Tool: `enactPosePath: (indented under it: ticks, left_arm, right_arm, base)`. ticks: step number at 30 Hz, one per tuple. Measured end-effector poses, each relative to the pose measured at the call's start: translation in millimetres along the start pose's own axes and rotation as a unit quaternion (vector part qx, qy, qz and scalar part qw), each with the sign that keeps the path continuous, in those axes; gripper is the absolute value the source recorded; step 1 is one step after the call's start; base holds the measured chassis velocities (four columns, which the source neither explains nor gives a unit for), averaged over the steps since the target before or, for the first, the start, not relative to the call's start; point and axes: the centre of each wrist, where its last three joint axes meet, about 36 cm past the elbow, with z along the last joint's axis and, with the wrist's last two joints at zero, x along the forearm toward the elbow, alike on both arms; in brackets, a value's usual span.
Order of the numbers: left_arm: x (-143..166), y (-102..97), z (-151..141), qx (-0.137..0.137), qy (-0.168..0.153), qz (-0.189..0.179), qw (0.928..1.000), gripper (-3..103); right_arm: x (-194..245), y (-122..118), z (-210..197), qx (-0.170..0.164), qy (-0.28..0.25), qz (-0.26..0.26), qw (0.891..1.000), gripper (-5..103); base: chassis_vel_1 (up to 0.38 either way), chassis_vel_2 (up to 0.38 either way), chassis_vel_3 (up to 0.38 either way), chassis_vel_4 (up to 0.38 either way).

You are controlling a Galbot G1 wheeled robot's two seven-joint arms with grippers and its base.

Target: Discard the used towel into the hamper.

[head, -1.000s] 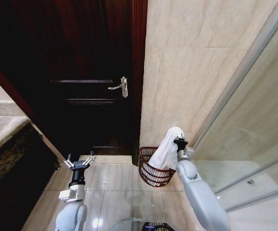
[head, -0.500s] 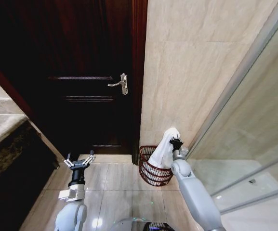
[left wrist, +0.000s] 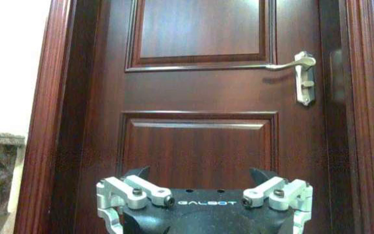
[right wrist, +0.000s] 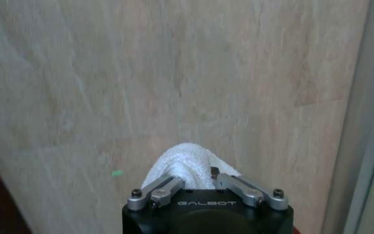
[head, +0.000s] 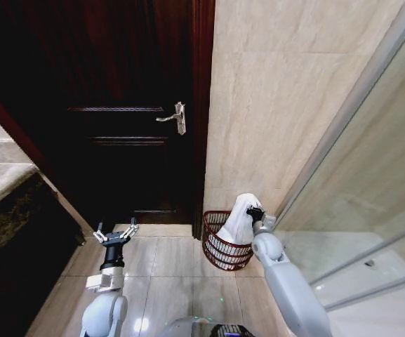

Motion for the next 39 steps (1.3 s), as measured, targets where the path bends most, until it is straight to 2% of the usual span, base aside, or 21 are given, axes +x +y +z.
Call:
enactPosePath:
  ticks: [3,12,16,17,20,25,29,30,32,34,35,36,37,38,39]
  left_arm:
    - [1,0.5,0,0.0,0.0,-0.001,1.0,100]
    - [0,0.0,0,0.001,-0.002,0.0,1.0,100]
    - [-1,-1.1,-2,0.001,-0.004,-0.006,1.0,100]
    - [-1,-1.0,-3,0.001,-0.004,-0.008,1.0,100]
    - [-3,-0.5,-5,0.0,-0.004,-0.007,1.0,100]
    - [-2,-1.4,-6,0.001,-0.003,-0.006,1.0,100]
    - [-2,-1.4,-8,0.0,-0.003,-0.003,1.0,100]
    - [-2,-1.4,-8,0.0,-0.003,-0.003,1.0,100]
    - [-4,-1.3,-10,-0.001,-0.005,-0.002,1.0,100]
    - [-4,-1.3,-11,-0.001,-0.005,-0.002,1.0,100]
    - [-5,-1.6,-11,-0.001,-0.005,-0.001,1.0,100]
    - [-5,-2.0,-12,0.0,-0.004,-0.001,1.0,100]
    - [-4,-2.3,-12,0.0,-0.004,-0.001,1.0,100]
    - [-4,-2.3,-12,0.0,-0.004,-0.001,1.0,100]
    - [-4,-2.6,-12,0.0,-0.003,-0.001,1.0,100]
  right_arm:
    - [-3,-5,-9,0.018,0.03,0.0,0.999,5]
    - [-15,-11,-15,0.026,0.071,0.006,0.997,5]
    - [-9,-14,-17,0.041,0.093,0.009,0.995,5]
    - [-8,-14,-19,0.045,0.099,0.01,0.994,2]
    - [-4,-15,-25,0.056,0.114,0.011,0.992,15]
    - [0,-13,-31,0.058,0.124,0.011,0.991,26]
    - [3,-12,-30,0.059,0.128,0.01,0.99,48]
    - [3,-12,-30,0.059,0.128,0.01,0.99,48]
    - [5,-12,-29,0.06,0.13,0.009,0.99,60]
    - [5,-12,-28,0.06,0.13,0.008,0.99,60]
    - [6,-11,-28,0.06,0.13,0.008,0.99,65]
    - [6,-11,-28,0.06,0.129,0.008,0.99,65]
    - [7,-11,-28,0.061,0.129,0.008,0.99,76]
    - [7,-11,-28,0.061,0.129,0.008,0.99,76]
    - [8,-12,-29,0.062,0.128,0.008,0.99,82]
  base:
    - [0.0,0.0,0.0,0.0]
    - [0.0,0.0,0.0,0.0]
    - [0.0,0.0,0.0,0.0]
    - [0.0,0.0,0.0,0.0]
    - [0.0,0.0,0.0,0.0]
    - [0.0,0.0,0.0,0.0]
    - [0.0,0.0,0.0,0.0]
    - [0.0,0.0,0.0,0.0]
    - [0.0,0.0,0.0,0.0]
    - [0.0,0.0,0.0,0.0]
    - [0.0,0.0,0.0,0.0]
    - [0.0,0.0,0.0,0.0]
    - [0.0,0.0,0.0,0.0]
    - [0.0,0.0,0.0,0.0]
    - [0.0,0.0,0.0,0.0]
